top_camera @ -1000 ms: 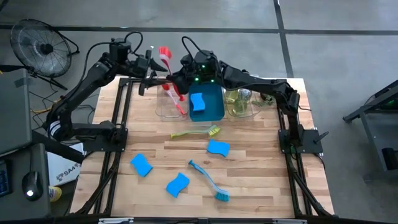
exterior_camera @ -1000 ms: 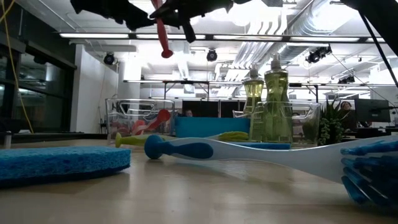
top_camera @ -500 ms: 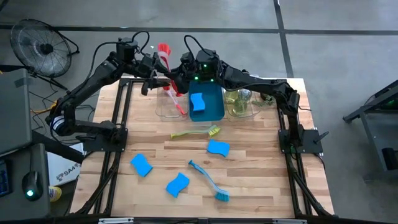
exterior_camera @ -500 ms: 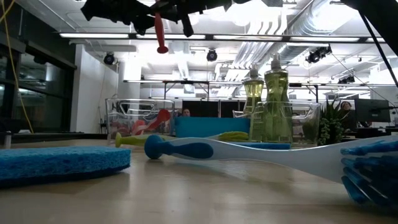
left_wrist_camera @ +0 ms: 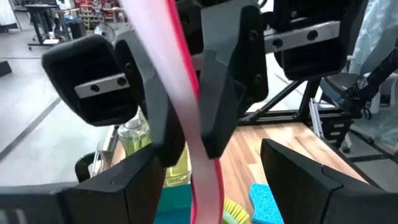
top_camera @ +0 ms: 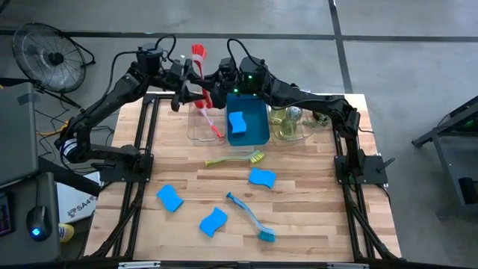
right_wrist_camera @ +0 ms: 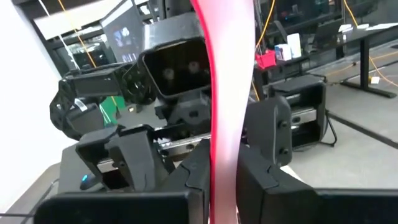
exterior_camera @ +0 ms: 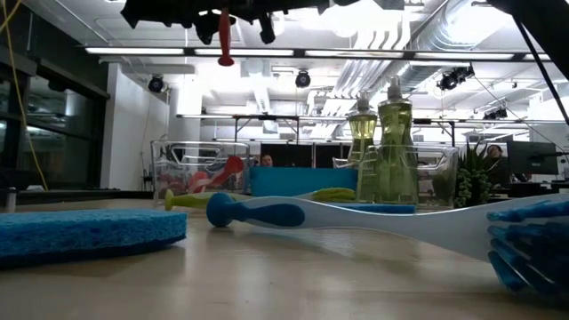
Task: Pick & Place Kitchen Sink Supplies
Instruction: Put the red dish brush into the left transparent bin
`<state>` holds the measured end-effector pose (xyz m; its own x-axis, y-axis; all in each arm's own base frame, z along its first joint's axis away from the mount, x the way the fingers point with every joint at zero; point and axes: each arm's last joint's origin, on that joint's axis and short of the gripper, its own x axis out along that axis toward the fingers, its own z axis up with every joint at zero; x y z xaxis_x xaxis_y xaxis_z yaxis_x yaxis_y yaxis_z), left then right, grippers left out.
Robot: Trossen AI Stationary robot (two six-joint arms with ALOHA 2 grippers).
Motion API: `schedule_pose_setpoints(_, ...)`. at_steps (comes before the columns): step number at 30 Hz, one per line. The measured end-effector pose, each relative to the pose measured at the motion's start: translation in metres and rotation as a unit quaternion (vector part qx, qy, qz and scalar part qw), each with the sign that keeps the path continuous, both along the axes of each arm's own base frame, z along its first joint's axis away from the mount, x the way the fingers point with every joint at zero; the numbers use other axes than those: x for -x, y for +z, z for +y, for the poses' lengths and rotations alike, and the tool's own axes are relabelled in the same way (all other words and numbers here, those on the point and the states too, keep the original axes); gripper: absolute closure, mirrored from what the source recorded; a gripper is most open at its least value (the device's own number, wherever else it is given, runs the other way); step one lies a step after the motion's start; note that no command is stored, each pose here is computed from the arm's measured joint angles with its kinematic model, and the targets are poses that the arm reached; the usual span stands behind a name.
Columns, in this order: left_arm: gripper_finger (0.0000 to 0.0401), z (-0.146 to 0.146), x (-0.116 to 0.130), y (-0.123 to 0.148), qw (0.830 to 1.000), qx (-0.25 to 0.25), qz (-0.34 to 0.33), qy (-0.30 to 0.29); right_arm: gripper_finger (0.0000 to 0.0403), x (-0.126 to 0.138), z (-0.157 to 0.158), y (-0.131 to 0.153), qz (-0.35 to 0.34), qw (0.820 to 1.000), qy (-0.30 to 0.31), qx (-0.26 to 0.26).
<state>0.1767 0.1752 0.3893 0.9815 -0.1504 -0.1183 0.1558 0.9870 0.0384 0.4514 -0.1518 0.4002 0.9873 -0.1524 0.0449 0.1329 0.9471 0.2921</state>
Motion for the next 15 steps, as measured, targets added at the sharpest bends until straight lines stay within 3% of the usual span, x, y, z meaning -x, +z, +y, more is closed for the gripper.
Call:
schedule_pose_setpoints(7,0.0166,0.0007,-0.0001,-0.0002,1.000,0.006,0.003,0.012,0.0366,0.0001,0.0001,0.0013,-0.006,1.000,0.001,0.002)
schedule_pose_setpoints(15,0.0274,0.0006,0.0000,-0.0002,1.000,0.006,0.003,0.011,0.0366,-0.0001,0.0005,0.0013,-0.006,1.000,0.002,0.002)
